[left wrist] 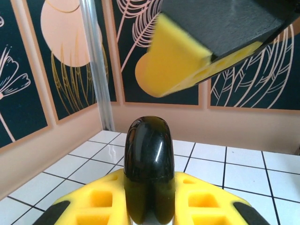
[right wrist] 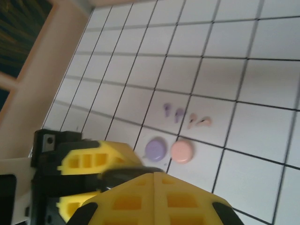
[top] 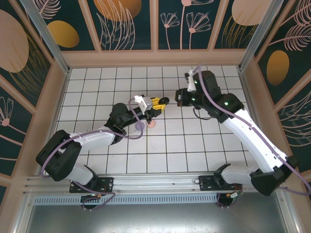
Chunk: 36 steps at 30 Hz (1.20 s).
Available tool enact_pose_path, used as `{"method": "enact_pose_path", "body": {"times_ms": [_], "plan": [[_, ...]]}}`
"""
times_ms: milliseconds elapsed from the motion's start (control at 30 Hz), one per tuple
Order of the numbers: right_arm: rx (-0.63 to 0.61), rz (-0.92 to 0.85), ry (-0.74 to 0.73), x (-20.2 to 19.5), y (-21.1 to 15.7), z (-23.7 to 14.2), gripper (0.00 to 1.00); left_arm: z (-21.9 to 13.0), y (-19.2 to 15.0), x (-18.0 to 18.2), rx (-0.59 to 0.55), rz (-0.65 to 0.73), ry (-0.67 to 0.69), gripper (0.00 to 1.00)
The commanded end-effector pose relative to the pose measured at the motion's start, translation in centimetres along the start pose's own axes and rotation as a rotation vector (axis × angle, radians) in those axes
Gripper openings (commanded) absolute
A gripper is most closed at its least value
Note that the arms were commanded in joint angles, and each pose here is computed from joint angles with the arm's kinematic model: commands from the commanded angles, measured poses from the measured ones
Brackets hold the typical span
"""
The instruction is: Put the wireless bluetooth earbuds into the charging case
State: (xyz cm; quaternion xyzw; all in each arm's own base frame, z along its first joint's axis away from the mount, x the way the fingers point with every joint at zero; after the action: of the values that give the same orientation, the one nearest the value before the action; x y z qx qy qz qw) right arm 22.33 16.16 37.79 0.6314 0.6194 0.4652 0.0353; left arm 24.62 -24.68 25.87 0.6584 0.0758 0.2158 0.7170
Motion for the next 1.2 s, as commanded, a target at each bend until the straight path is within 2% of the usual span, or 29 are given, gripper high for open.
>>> {"method": "enact_pose_path", "body": {"times_ms": [0, 167, 300, 467, 733, 1000, 1167], "plan": [[-0.114, 0.100, -0.062, -2.2, 0.0, -0.1, 0.14, 0.6, -0.2, 0.7, 0.019, -0.083, 0.039, 0.00], [-0.155, 0.174, -0.144, -5.8, -2.3, 0.9, 0.46, 1.8, -2.2, 1.3, 0.112, -0.278, 0.080, 0.00], [-0.175, 0.227, -0.172, -7.8, -3.5, 1.2, 0.59, 4.2, -4.7, 2.6, 0.254, -0.503, 0.140, 0.00], [-0.175, 0.268, -0.206, -9.6, -4.3, 1.3, 0.62, 7.7, -8.9, 3.5, 0.370, -0.750, 0.166, 0.00], [-0.192, 0.309, -0.227, -11.6, -4.6, 0.5, 0.62, 11.9, -14.2, 4.4, 0.486, -0.986, 0.219, 0.00], [-0.184, 0.315, -0.209, -12.4, -4.6, -0.1, 0.62, 13.6, -17.8, 4.5, 0.623, -1.081, 0.309, 0.00], [-0.175, 0.314, -0.205, -12.7, -4.6, -0.2, 0.63, 13.8, -19.5, 4.4, 0.669, -1.121, 0.341, 0.08]]}}
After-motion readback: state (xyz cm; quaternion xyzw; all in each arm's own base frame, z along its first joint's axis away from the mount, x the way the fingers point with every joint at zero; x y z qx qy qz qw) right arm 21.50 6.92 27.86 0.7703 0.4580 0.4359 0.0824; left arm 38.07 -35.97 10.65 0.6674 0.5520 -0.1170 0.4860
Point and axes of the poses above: each hand's point on the last joint's axis, 136 mm out from that joint toward the fingers, its own z axis out along the fingers, its own x axis along the line the jaws close on, y = z × x, the point moved 10 cm from there along -z, back along the fingers, and after that the axes turned 8 degrees about z, right-handed, at the moved point
